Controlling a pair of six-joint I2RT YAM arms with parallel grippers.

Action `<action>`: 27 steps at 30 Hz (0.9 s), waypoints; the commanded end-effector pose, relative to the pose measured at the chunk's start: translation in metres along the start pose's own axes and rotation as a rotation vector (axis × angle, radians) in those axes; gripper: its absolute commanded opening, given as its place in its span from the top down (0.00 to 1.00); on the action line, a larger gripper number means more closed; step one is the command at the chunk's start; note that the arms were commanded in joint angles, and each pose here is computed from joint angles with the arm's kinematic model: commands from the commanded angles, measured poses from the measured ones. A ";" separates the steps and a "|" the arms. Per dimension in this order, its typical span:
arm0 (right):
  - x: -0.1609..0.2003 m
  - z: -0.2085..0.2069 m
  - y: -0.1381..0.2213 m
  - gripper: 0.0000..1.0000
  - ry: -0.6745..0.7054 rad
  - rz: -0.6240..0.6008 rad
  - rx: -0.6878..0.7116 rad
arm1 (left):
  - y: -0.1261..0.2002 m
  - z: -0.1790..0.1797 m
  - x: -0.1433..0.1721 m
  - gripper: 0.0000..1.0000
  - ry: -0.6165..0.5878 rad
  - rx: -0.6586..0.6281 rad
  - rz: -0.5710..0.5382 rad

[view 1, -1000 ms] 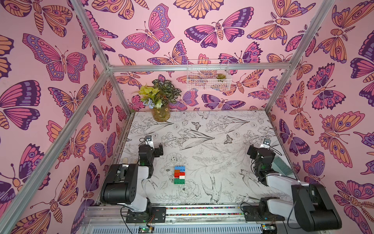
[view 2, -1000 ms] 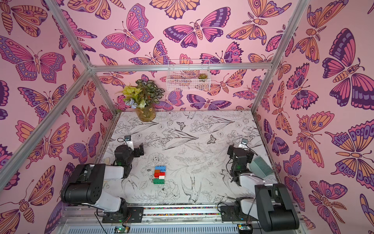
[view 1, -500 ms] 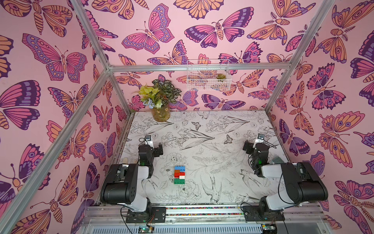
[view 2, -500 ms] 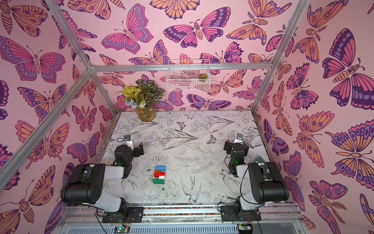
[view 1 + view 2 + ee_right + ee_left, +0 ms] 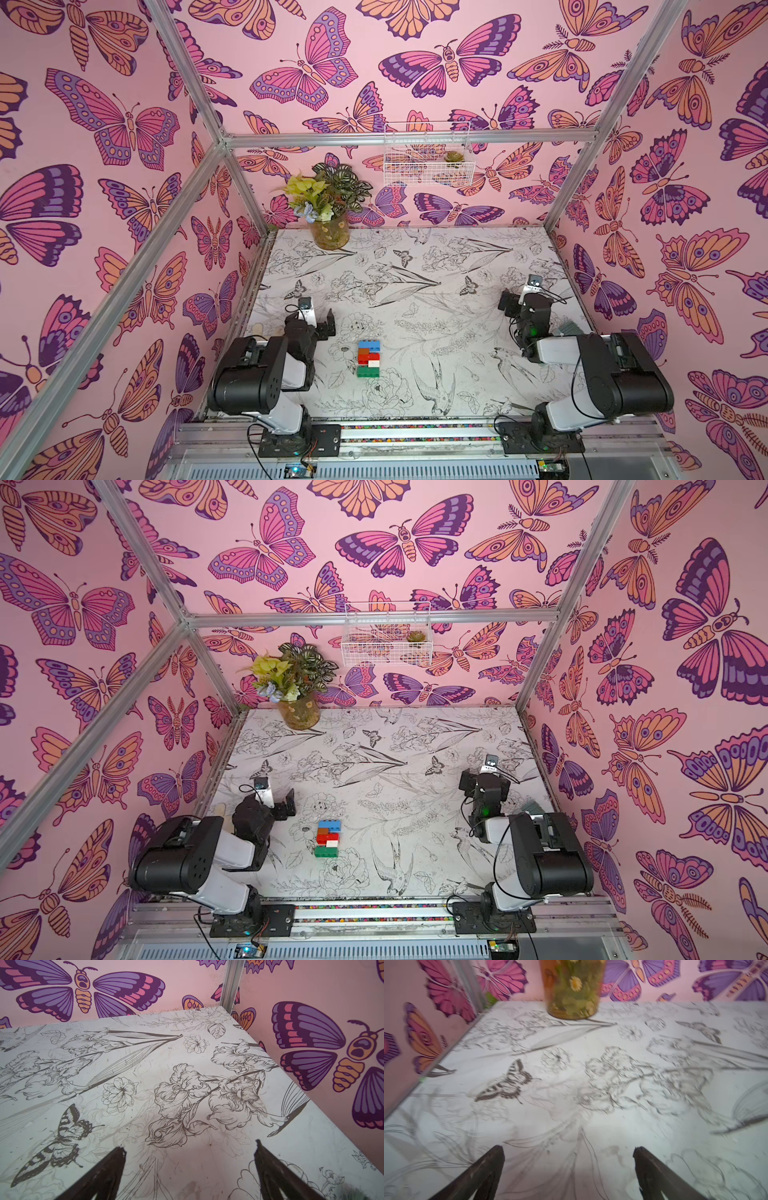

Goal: Assemble the number 5 with lego
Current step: Reset both arms

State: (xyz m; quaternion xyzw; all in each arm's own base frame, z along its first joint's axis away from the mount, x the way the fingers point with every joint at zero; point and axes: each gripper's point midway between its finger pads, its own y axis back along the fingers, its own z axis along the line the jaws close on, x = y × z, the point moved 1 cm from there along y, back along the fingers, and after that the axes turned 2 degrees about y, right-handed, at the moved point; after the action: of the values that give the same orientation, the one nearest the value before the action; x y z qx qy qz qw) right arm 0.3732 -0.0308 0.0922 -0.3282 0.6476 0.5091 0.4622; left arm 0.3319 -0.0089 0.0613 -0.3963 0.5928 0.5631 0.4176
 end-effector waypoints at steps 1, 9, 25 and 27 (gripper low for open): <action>-0.010 0.000 0.000 0.01 0.000 -0.019 -0.003 | 0.006 -0.005 -0.038 0.00 -0.034 0.021 -0.141; -0.010 0.000 0.000 0.01 0.000 -0.020 -0.004 | -0.007 0.028 -0.042 0.01 0.057 -0.159 -0.132; -0.009 0.000 -0.002 0.01 0.000 -0.011 -0.003 | -0.032 0.033 -0.048 0.01 0.065 -0.195 -0.010; -0.010 0.001 -0.001 0.01 -0.001 -0.019 -0.005 | -0.033 0.035 -0.047 0.01 0.070 -0.206 0.005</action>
State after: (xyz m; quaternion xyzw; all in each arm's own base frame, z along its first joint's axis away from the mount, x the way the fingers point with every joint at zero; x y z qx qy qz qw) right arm 0.3744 -0.0302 0.0925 -0.3281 0.6476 0.5108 0.4605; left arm 0.3835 0.0215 0.1001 -0.4594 0.5454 0.5966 0.3682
